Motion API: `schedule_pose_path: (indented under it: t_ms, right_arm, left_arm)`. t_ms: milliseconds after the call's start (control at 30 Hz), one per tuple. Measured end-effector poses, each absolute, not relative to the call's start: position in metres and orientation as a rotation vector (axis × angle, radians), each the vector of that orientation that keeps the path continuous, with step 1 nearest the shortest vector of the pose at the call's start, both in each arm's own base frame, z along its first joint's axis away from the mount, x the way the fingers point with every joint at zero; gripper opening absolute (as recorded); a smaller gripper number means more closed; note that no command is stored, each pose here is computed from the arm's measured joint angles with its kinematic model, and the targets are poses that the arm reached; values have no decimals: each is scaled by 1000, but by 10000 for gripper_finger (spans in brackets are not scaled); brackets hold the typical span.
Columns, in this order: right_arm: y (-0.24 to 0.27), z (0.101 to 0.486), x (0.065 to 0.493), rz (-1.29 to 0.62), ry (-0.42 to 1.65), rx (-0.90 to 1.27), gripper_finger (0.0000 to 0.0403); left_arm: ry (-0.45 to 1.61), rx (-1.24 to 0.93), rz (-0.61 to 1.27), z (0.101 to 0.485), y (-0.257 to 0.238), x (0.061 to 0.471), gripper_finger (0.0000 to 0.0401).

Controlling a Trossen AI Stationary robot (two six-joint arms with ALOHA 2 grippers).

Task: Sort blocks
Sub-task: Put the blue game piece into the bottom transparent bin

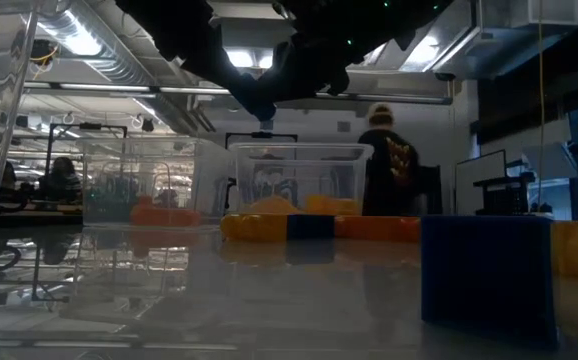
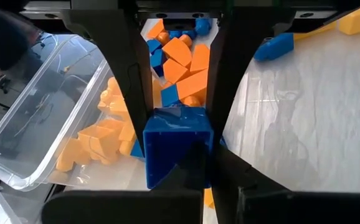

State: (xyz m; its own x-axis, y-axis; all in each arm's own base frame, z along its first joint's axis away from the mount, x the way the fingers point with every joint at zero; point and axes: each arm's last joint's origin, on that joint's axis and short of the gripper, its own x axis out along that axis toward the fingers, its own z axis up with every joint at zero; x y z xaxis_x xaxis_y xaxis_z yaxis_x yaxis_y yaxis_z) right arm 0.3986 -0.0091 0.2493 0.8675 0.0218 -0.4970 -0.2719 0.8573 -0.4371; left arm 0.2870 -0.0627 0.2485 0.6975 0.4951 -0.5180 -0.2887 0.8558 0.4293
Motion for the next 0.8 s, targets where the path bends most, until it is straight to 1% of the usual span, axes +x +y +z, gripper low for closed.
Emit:
schedule_pose_path:
  t_ms: [100, 333, 433, 567, 800]
  right_arm:
    - [-9, 249, 398, 163, 505, -523, 173]
    - [-9, 249, 398, 166, 507, -522, 235]
    - [-9, 251, 396, 168, 514, -522, 254]
    - [-9, 256, 388, 180, 558, -518, 266]
    - [-8, 273, 364, 204, 642, -511, 268]
  left_arm:
    - [668, 336, 443, 249, -63, 287, 2]
    - [667, 349, 432, 249, -66, 286, 1]
    - [666, 364, 417, 249, -70, 285, 1]
    - [653, 365, 394, 255, -75, 278, 1]
    - [583, 349, 323, 279, -89, 255, 0]
